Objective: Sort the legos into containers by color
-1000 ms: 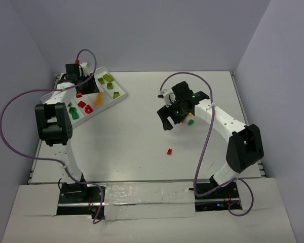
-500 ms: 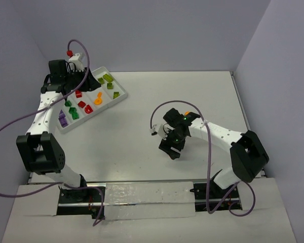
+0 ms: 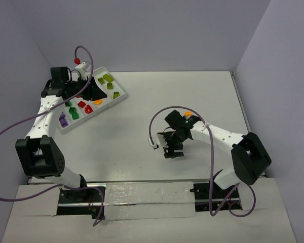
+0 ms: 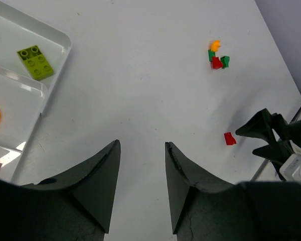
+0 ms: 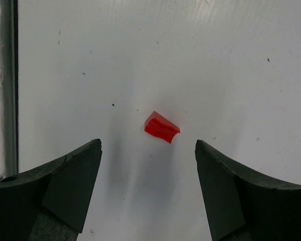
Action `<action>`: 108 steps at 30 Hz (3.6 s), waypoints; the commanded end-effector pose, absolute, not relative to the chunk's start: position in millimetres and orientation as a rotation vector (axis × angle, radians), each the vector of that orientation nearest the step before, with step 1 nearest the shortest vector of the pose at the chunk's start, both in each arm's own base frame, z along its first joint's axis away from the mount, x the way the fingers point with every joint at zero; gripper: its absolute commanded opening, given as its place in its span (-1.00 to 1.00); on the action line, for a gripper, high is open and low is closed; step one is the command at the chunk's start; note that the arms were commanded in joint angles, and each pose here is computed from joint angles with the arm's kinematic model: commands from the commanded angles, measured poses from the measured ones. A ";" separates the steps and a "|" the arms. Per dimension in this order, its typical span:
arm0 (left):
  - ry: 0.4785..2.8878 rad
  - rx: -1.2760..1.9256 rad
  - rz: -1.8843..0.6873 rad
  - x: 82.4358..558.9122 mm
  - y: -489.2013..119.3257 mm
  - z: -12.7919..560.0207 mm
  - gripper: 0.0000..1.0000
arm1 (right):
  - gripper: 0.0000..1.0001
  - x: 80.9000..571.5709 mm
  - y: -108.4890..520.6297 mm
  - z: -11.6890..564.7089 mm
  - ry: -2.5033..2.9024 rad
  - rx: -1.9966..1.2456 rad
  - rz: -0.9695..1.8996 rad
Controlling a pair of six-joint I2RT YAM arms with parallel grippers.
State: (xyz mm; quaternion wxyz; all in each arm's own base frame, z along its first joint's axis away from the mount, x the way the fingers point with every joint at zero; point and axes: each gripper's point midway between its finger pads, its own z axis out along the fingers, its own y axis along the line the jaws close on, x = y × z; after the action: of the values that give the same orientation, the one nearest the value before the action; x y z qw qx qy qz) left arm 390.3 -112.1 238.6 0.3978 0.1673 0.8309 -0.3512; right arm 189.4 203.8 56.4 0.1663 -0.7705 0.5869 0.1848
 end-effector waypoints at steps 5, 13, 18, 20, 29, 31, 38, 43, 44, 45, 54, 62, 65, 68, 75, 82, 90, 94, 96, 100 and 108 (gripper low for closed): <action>2.038 0.467 -0.916 369.9 -117.5 258.5 0.00 | 0.64 213.4 217.3 60.0 1.342 -2.392 0.464; 2.031 0.444 -0.892 370.7 -115.3 260.9 0.00 | 0.59 209.1 206.5 42.6 1.276 -2.497 0.440; 2.029 0.414 -0.921 372.9 -117.5 262.2 -0.01 | 0.56 199.9 202.0 34.2 1.269 -2.526 0.460; 2.027 0.412 -0.916 374.1 -117.0 262.6 -0.01 | 0.54 198.6 201.6 31.6 1.270 -2.527 0.458; 2.038 0.396 -0.919 377.6 -116.5 260.1 -0.01 | 0.34 192.1 202.8 17.4 1.290 -2.513 0.478; 2.037 0.393 -0.921 378.0 -116.7 259.8 -0.01 | 0.34 193.1 203.1 13.8 1.293 -2.510 0.470; 2.044 0.387 -0.922 378.3 -115.9 256.9 -0.02 | 0.20 197.7 208.7 10.0 1.300 -2.501 0.457; 2.047 0.388 -0.919 379.3 -116.0 255.9 -0.02 | 0.00 196.2 207.8 8.4 1.302 -2.507 0.454; 2.047 0.388 -0.922 379.2 -116.3 255.4 -0.02 | -0.06 195.3 208.5 9.1 1.301 -2.506 0.454; 2.048 0.387 -0.923 379.4 -116.3 255.2 -0.03 | -0.09 194.4 208.8 9.6 1.301 -2.506 0.455; 2.051 0.387 -0.927 380.4 -116.5 254.4 -0.03 | -0.40 187.5 213.7 11.7 1.323 -2.495 0.460; 2.055 0.363 -0.893 367.2 -110.5 248.4 0.01 | -1.00 202.9 275.1 89.1 1.573 -2.097 0.709; 2.024 0.358 -0.853 359.9 -105.3 255.6 0.07 | -1.00 229.7 313.7 155.5 1.715 -1.721 0.898; 1.980 0.379 -0.889 348.5 -111.1 264.2 0.26 | -1.00 261.1 337.7 211.1 1.816 -1.361 1.097; 1.863 0.431 -1.137 311.2 -136.8 280.5 0.56 | -1.00 315.6 352.9 307.9 1.821 -0.754 1.570; 1.731 0.416 -1.346 293.3 -155.8 305.7 0.68 | -1.00 329.5 364.9 341.3 1.762 -0.403 1.960; 1.721 0.451 -1.503 277.3 -196.0 311.9 0.63 | -1.00 331.6 366.0 343.8 1.725 -0.309 2.024; 1.730 0.461 -1.548 271.6 -211.8 307.6 0.63 | -1.00 326.9 367.6 346.3 1.715 -0.307 2.042; 1.757 0.420 -1.559 276.9 -214.1 301.7 0.62 | -1.00 323.2 369.7 345.8 1.710 -0.329 2.041; 1.787 0.361 -1.617 283.6 -216.7 294.1 0.59 | -1.00 314.2 374.5 339.6 1.721 -0.353 2.048; 1.759 0.365 -1.657 285.0 -222.6 302.6 0.55 | -1.00 307.0 380.8 335.2 1.721 -0.377 2.043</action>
State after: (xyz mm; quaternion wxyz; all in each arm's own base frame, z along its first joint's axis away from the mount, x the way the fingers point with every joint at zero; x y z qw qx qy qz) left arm 285.8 -218.2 281.8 0.3165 0.1198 0.7003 -0.6285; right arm 317.1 382.5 308.6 0.1837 -0.1056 0.6520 0.7280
